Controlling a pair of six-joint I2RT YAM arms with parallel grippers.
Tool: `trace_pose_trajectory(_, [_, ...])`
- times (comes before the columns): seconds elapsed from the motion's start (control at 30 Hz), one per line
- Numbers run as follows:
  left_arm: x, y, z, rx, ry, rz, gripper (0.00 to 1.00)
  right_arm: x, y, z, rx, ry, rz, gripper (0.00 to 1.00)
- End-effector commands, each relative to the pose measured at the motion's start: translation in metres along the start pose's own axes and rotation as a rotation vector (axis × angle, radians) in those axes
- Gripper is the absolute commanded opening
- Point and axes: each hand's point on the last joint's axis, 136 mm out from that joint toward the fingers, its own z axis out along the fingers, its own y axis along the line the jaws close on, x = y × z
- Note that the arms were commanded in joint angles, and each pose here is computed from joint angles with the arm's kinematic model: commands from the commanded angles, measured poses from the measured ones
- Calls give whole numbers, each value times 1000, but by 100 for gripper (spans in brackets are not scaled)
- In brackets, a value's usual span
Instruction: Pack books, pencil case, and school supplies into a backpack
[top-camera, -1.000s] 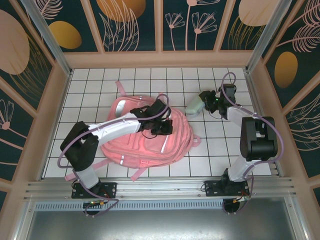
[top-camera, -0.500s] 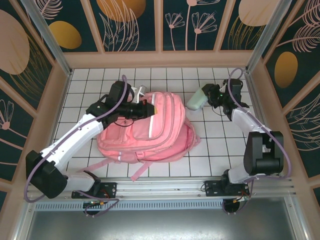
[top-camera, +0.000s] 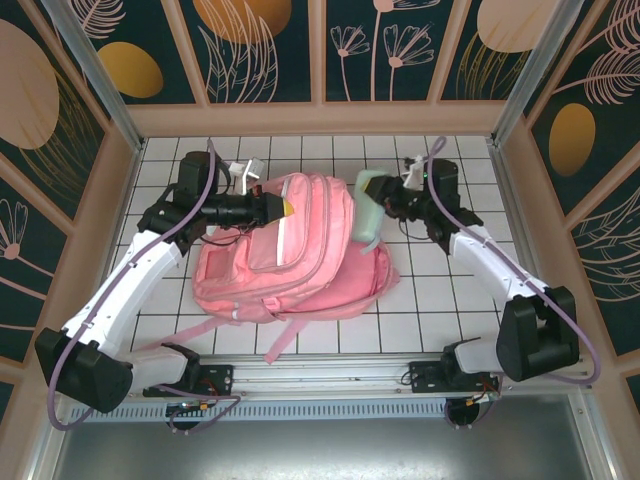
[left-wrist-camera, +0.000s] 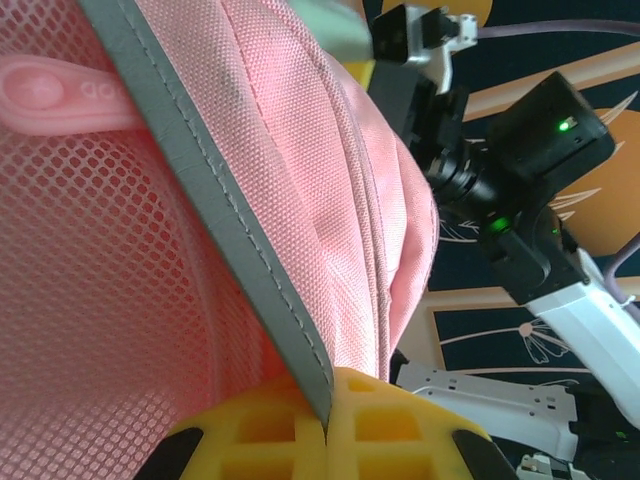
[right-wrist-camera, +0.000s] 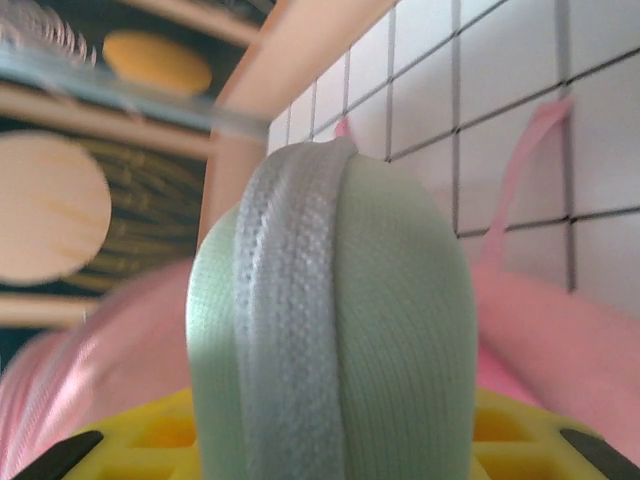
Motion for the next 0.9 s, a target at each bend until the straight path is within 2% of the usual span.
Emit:
trace_pose_trajectory(0.0, [-16, -71, -26, 184, -65, 199, 0, 44, 15, 17, -111, 165, -96, 38])
trace_pose_trajectory(0.07, [-18, -70, -25, 181, -65, 194, 0, 69, 15, 29, -137, 255, -102, 38])
trace_pose_trajectory(0.17, [-19, -66, -24, 172, -70, 188, 0, 90, -2, 51, -84, 314, -51, 38])
trace_pose_trajectory(0.33, [-21, -66, -27, 163, -86, 194, 0, 106, -27, 88, -30, 327, 79, 37])
trace_pose_trajectory(0.5, [-19, -61, -27, 149, -92, 184, 0, 129, -39, 134, 46, 357, 129, 41])
trace_pose_trajectory(0.6, [-19, -61, -29, 148, -98, 186, 0, 137, -50, 148, 100, 348, 133, 53])
trace_pose_trajectory(0.67, [-20, -59, -29, 137, -102, 184, 0, 135, -59, 147, 144, 321, 125, 66])
trace_pose_trajectory(0.73, [-20, -57, -28, 128, -104, 180, 0, 128, -63, 137, 173, 285, 101, 75])
trace_pose_trajectory(0.87, [-18, -52, -27, 118, -106, 173, 0, 109, -56, 107, 208, 215, 12, 88])
